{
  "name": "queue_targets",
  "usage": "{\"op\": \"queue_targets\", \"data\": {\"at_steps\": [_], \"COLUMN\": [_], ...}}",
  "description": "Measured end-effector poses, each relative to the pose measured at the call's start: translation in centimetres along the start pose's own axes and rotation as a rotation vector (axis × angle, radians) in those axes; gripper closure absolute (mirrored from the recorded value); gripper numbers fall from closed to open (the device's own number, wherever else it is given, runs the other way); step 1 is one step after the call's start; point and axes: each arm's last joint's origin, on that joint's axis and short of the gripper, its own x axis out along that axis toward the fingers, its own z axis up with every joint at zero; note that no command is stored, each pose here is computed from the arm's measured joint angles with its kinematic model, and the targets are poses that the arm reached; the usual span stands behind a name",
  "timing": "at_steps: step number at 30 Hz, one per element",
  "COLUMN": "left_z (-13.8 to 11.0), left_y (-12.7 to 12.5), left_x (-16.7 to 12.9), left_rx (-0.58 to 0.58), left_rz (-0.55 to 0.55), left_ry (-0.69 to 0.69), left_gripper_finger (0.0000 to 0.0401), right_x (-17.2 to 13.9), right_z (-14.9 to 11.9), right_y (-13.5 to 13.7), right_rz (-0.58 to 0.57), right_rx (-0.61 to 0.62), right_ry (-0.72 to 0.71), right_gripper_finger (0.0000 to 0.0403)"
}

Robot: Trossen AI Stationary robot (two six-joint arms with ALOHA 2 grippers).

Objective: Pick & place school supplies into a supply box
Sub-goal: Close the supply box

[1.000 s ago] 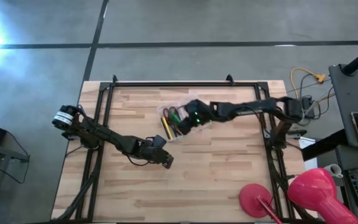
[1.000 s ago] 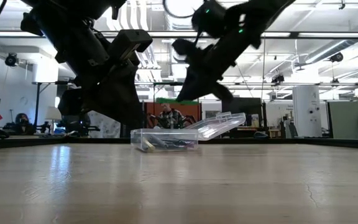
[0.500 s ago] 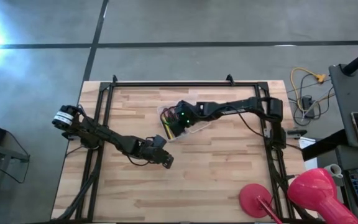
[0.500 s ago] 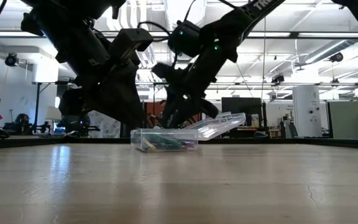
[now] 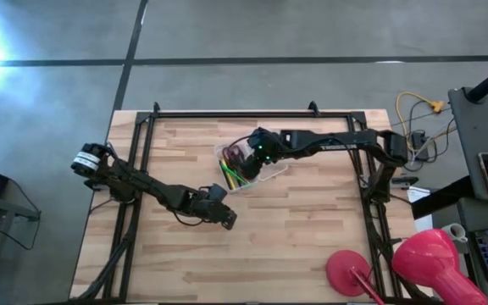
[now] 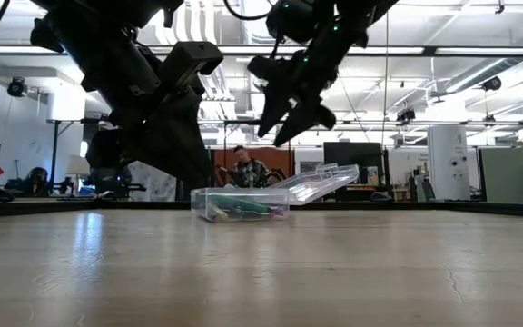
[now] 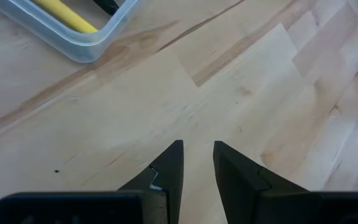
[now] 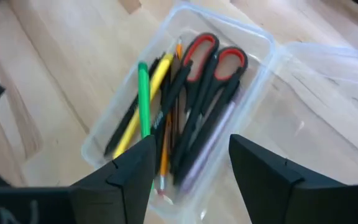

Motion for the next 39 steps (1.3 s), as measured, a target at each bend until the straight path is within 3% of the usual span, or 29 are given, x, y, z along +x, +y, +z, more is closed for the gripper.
{"op": "queue_targets", "data": {"at_steps": [11,16,21,32,39], "left_z": [0.0,0.0,0.0,0.0,0.0], "left_y": [-0.1,-0.1,-0.1,-0.1,-0.1], "left_x": [0.0,0.0,0.0,0.0,0.0], "left_rx": [-0.002,-0.001,-0.002,-0.002,-0.002], "left_rz": [-0.005,-0.005,-0.004,-0.006,-0.006], "left_ry": [-0.002,-0.002,-0.002,-0.002,-0.002], "left_gripper_finger": [0.0329,0.0329,0.0329,0.0329,0.0329], "right_x": [-2.8,-6.3,-11.1,-16.7,-19.2], "right_z": [-1.4,-3.4,-6.0,-12.4,-13.7], "right_y": [1.2,2.5,1.9,-3.9,-6.0], "right_rz": [0.002,0.057,0.070,0.180,0.268], "right_rx": [-0.099,-0.210,-0.261,-0.114,0.011], "right_ry": [0.021,-0.016,-0.117,-0.188,-0.259], "right_gripper_finger": [0.0211,0.0223,0.0241,0.0273,0.0277]}}
